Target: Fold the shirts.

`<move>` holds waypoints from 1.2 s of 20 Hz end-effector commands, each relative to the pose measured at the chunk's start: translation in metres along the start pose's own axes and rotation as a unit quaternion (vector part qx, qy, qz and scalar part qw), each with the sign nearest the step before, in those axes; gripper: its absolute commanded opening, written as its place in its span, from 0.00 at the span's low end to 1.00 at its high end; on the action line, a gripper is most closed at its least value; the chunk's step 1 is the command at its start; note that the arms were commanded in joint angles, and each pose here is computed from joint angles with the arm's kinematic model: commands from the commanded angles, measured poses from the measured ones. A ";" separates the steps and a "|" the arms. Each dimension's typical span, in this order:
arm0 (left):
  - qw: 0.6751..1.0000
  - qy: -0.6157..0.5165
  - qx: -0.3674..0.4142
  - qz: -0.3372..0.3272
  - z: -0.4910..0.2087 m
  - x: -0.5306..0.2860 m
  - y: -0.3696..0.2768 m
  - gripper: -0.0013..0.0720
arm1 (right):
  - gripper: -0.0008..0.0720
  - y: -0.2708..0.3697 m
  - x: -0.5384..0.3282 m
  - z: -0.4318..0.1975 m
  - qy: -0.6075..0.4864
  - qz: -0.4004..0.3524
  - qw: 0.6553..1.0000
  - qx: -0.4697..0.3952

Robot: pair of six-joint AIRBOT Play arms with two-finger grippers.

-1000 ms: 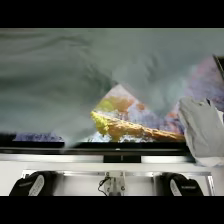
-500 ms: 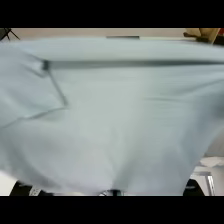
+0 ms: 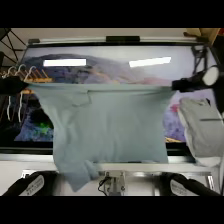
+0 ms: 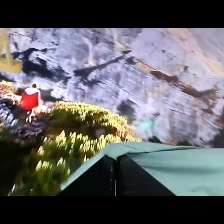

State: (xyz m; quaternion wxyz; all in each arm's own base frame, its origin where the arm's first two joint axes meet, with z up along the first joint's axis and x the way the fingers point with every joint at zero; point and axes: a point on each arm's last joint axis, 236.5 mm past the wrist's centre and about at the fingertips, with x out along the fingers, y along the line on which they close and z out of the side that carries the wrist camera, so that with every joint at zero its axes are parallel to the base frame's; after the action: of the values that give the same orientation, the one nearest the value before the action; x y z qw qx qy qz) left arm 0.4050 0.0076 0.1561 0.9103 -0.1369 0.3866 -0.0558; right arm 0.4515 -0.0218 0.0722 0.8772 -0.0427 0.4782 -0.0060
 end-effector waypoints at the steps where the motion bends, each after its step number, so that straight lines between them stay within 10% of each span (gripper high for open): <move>1: 0.999 -0.020 -0.011 -0.030 0.014 0.097 0.006 0.05 | 0.11 0.026 0.081 0.037 -0.078 0.056 0.990 0.102; 7: 0.992 -0.112 -0.052 -0.019 0.068 0.175 0.002 0.06 | 0.11 0.019 0.105 0.062 -0.140 0.051 0.980 0.130; 17: 0.955 0.297 -0.003 -0.011 -0.117 0.130 0.038 0.05 | 0.11 0.033 0.105 -0.067 0.135 0.059 0.983 0.108; 24: 0.935 0.355 -0.024 -0.001 -0.168 0.132 0.040 0.05 | 0.11 0.046 0.111 -0.117 0.238 0.071 0.963 0.101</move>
State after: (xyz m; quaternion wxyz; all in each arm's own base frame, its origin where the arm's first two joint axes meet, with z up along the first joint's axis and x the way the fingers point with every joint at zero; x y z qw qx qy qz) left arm 0.3940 -0.0153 -0.0474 0.7338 -0.1318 0.6595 -0.0962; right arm 0.4326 0.0035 -0.0723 0.7713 0.0784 0.6316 -0.0076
